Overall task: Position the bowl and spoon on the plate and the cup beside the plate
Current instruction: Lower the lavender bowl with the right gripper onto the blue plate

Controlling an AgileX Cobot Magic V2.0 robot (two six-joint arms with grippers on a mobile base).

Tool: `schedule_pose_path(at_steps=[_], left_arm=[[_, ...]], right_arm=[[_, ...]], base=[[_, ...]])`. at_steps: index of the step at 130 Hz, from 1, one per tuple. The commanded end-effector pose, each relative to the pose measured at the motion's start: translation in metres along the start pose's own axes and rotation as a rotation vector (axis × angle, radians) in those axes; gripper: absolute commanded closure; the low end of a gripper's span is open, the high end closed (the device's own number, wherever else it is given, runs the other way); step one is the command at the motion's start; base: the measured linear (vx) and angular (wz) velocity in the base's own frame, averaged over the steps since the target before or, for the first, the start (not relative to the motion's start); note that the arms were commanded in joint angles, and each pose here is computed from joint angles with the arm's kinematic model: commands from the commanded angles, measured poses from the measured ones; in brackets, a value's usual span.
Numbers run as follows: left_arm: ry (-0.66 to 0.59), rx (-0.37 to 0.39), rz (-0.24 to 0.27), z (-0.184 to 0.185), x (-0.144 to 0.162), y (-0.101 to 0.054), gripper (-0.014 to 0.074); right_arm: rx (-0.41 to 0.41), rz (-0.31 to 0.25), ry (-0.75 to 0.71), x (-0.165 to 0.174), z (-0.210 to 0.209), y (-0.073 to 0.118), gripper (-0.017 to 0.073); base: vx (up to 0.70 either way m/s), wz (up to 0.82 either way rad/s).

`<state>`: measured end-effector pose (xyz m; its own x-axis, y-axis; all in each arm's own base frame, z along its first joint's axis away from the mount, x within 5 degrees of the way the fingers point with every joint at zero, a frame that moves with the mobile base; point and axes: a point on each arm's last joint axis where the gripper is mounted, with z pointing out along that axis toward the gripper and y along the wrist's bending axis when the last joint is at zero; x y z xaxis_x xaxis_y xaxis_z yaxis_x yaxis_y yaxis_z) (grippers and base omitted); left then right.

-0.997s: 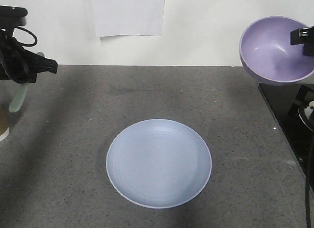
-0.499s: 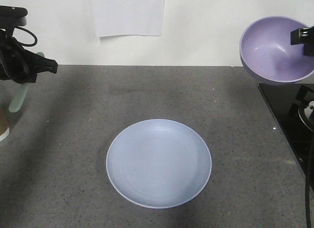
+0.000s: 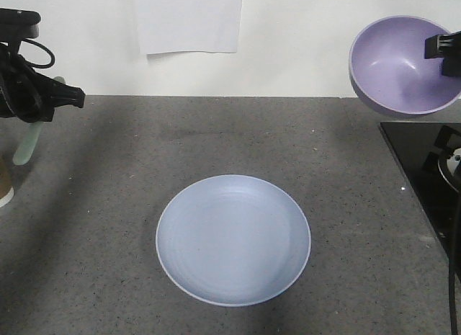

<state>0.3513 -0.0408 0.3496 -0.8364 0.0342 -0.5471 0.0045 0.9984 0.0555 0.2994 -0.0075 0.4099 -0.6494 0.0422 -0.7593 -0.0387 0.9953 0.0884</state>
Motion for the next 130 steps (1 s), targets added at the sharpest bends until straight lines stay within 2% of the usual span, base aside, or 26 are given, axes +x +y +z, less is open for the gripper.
schedule_pose_path(at_steps=[1,11,18,29,62,80,114,130], left_arm=[[-0.112,0.009,-0.004,-0.026,-0.008,0.001,0.0601],[-0.112,0.009,-0.004,-0.026,-0.008,0.001,0.0601],[-0.112,0.009,-0.004,-0.026,-0.008,0.001,0.0601],[-0.112,0.009,-0.004,-0.026,-0.008,0.001,0.0601],[-0.112,0.009,-0.004,-0.026,-0.008,0.001,0.0601],[-0.112,0.009,-0.004,-0.026,-0.008,0.001,0.0601],[-0.112,0.009,-0.004,-0.026,-0.008,0.001,0.0601],[-0.112,0.009,-0.004,-0.026,-0.008,0.001,0.0601]], right_arm=[[-0.052,0.001,-0.05,-0.008,-0.009,0.006,0.0561],[-0.117,-0.017,0.047,-0.001,0.003,0.01,0.0558],[-0.179,-0.066,0.119,0.005,0.014,0.019,0.055],[-0.234,-0.123,0.173,0.01,0.026,0.033,0.0539],[-0.393,-0.295,0.278,0.029,0.055,0.105,0.0496],[-0.443,-0.387,0.328,0.043,0.068,0.134,0.0481],[-0.483,-0.441,0.415,0.063,0.095,0.163,0.0475],[-0.492,-0.427,0.451,0.069,0.106,0.165,0.0472]], base=[[0.0,0.0],[0.0,0.0],[0.0,0.0],[0.0,0.0],[0.0,0.0],[0.0,0.0],[0.0,0.0],[0.0,0.0]])
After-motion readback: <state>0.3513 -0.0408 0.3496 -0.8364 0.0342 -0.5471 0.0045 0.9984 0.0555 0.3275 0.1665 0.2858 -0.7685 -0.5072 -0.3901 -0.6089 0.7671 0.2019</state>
